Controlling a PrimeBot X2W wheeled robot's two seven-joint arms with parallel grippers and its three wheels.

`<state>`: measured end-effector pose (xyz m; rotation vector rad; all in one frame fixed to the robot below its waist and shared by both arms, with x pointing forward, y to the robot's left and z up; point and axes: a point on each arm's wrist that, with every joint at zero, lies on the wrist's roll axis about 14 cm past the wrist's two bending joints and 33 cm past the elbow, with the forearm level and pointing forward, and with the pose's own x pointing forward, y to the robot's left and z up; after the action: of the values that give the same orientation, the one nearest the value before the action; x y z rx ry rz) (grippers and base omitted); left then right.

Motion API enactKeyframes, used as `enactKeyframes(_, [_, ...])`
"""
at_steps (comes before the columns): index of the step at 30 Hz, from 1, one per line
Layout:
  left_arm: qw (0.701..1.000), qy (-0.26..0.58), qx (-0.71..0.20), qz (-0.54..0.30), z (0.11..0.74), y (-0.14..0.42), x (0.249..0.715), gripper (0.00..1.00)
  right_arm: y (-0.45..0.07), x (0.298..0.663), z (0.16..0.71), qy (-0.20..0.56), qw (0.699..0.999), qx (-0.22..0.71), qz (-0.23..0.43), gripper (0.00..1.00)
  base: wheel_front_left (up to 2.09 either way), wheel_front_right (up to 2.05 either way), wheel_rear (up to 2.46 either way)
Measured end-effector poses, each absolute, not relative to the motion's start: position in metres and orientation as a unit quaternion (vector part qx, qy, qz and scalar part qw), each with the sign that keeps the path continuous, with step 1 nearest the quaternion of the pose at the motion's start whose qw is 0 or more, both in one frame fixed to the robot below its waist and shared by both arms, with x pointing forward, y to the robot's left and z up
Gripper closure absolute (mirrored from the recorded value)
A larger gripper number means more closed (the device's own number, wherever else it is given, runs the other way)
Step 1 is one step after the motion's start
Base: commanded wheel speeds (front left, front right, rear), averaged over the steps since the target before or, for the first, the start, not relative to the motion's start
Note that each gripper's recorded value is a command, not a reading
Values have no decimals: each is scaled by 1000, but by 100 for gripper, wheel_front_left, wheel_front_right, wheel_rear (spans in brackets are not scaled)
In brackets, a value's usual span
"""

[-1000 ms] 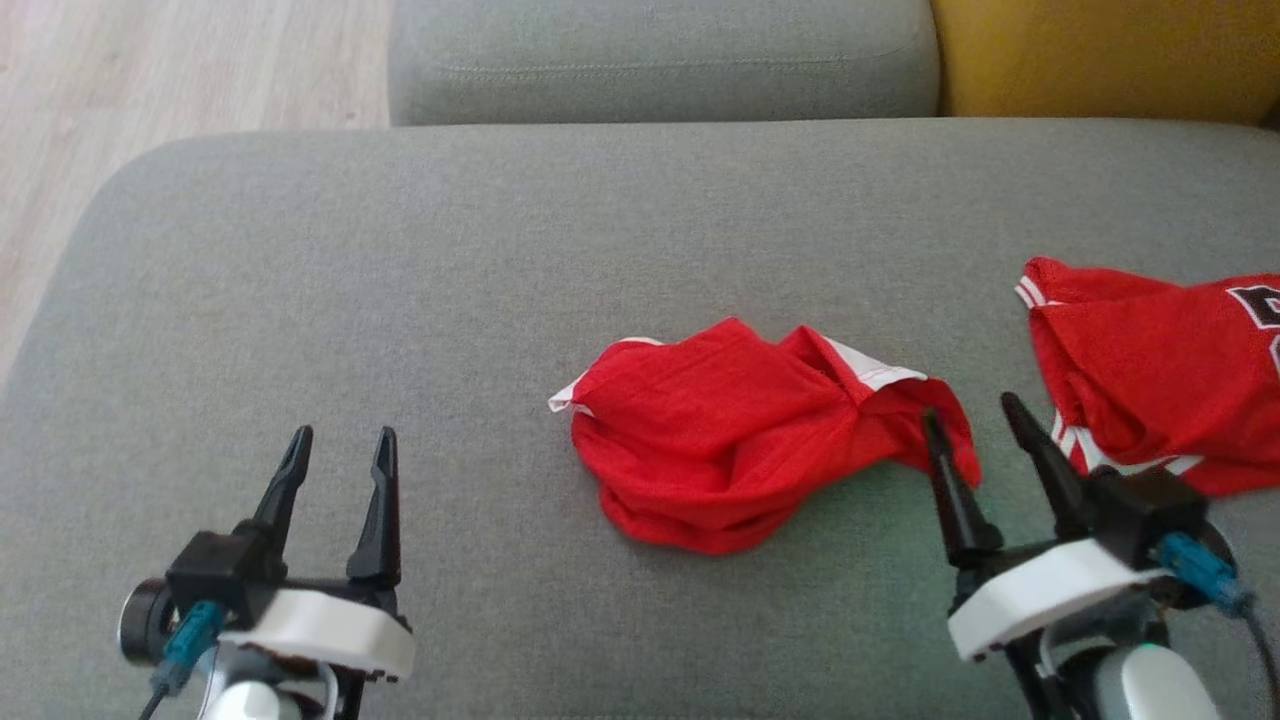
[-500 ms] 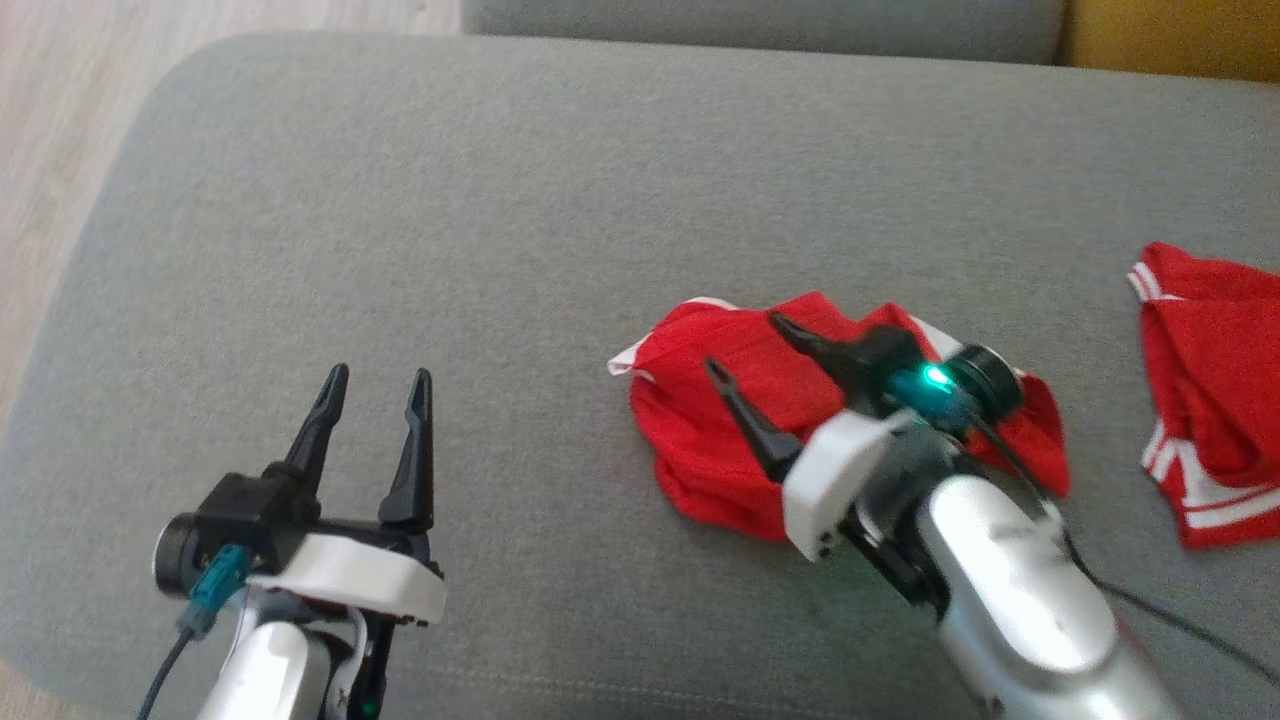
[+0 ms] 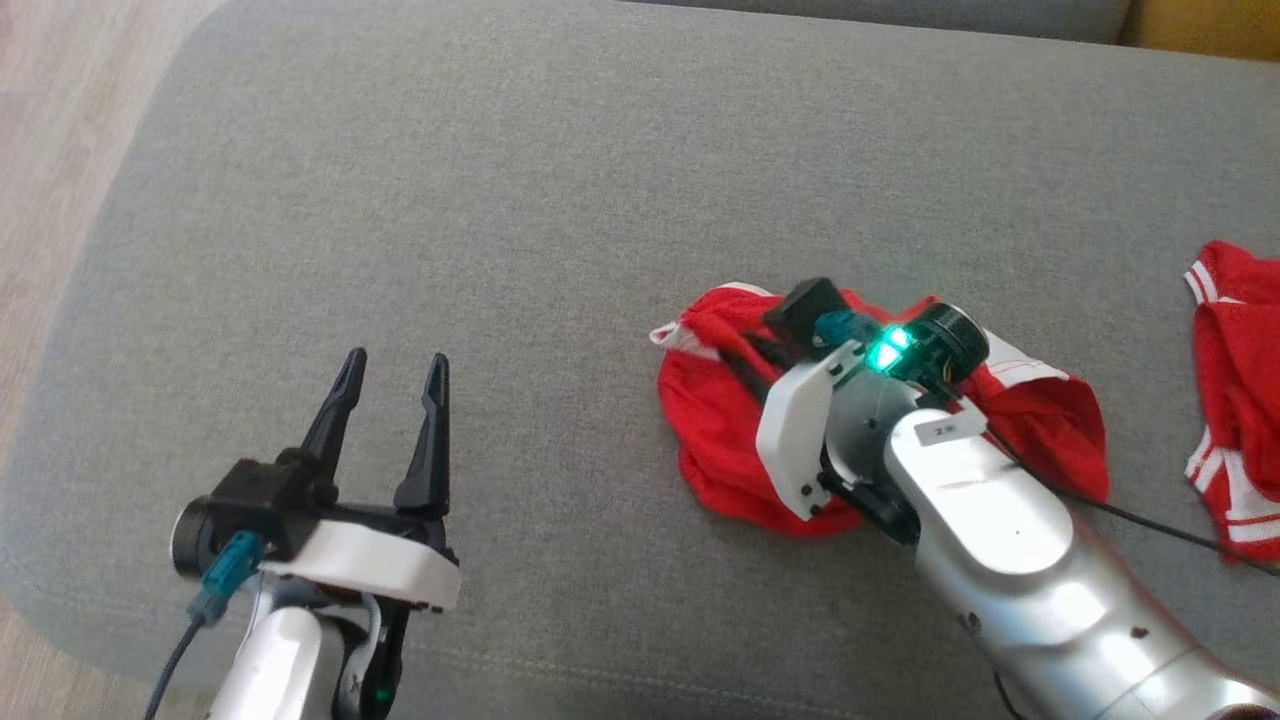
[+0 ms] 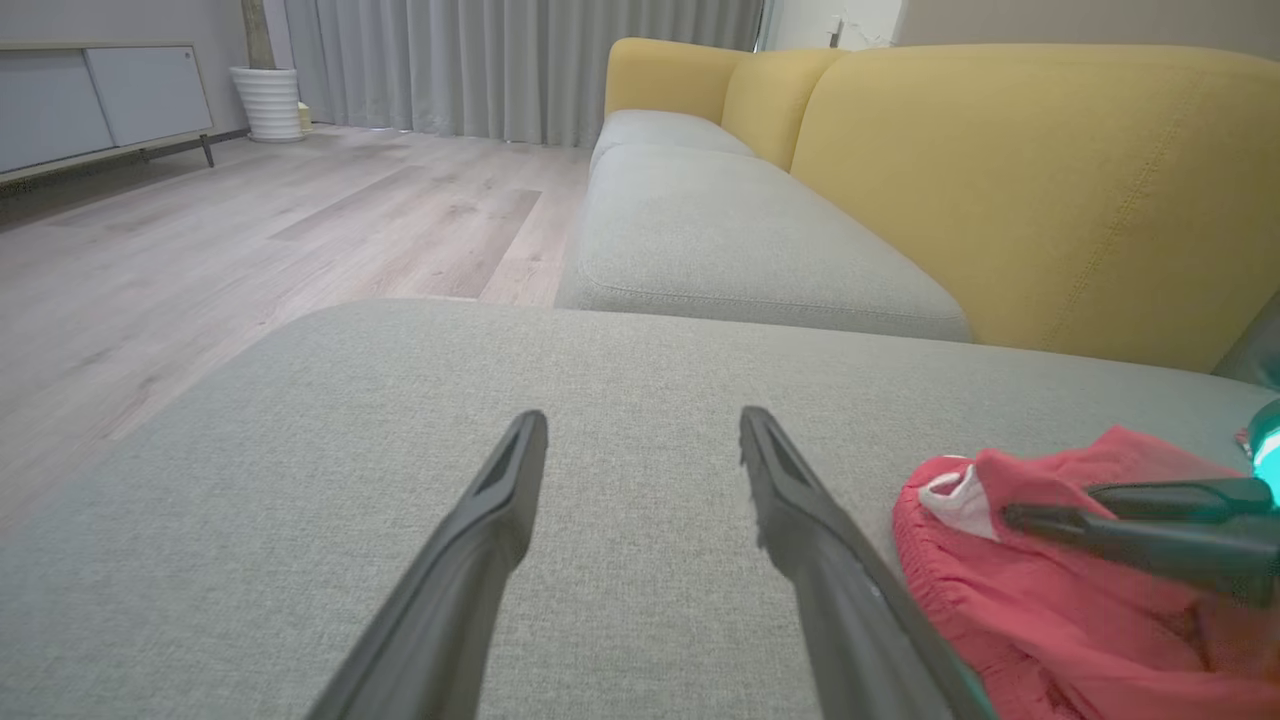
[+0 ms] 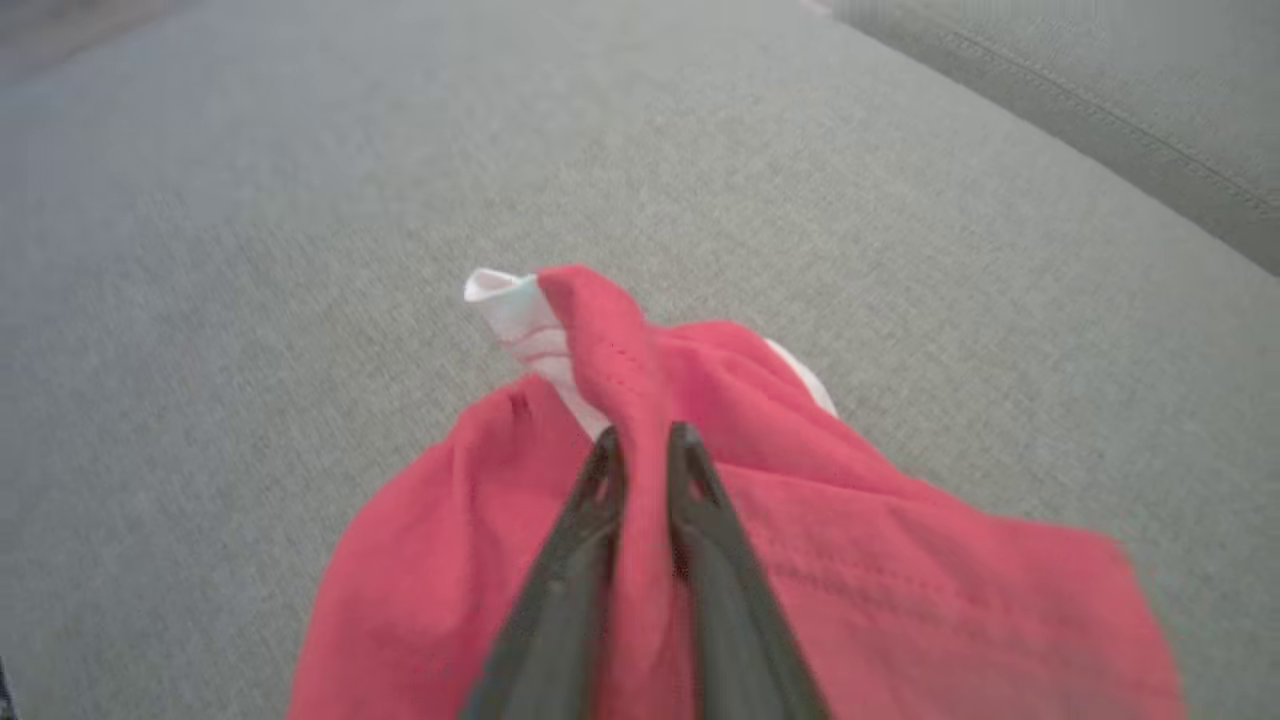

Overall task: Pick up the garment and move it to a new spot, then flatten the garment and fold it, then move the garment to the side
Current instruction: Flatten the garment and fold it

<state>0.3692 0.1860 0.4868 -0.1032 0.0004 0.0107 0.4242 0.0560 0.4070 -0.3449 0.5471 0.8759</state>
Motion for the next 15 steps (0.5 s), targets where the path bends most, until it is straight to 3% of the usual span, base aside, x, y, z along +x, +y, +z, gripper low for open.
enactKeyframes(8, [999, -12, -50, -2, 494, 182, 375, 0, 49, 450, 462, 168, 908, -52, 380, 100, 0, 0, 0])
enactKeyframes(15, [998, -23, -50, -20, 500, 172, 380, 0, -19, 448, 479, 128, 952, 61, 271, 100, 0, 0, 0])
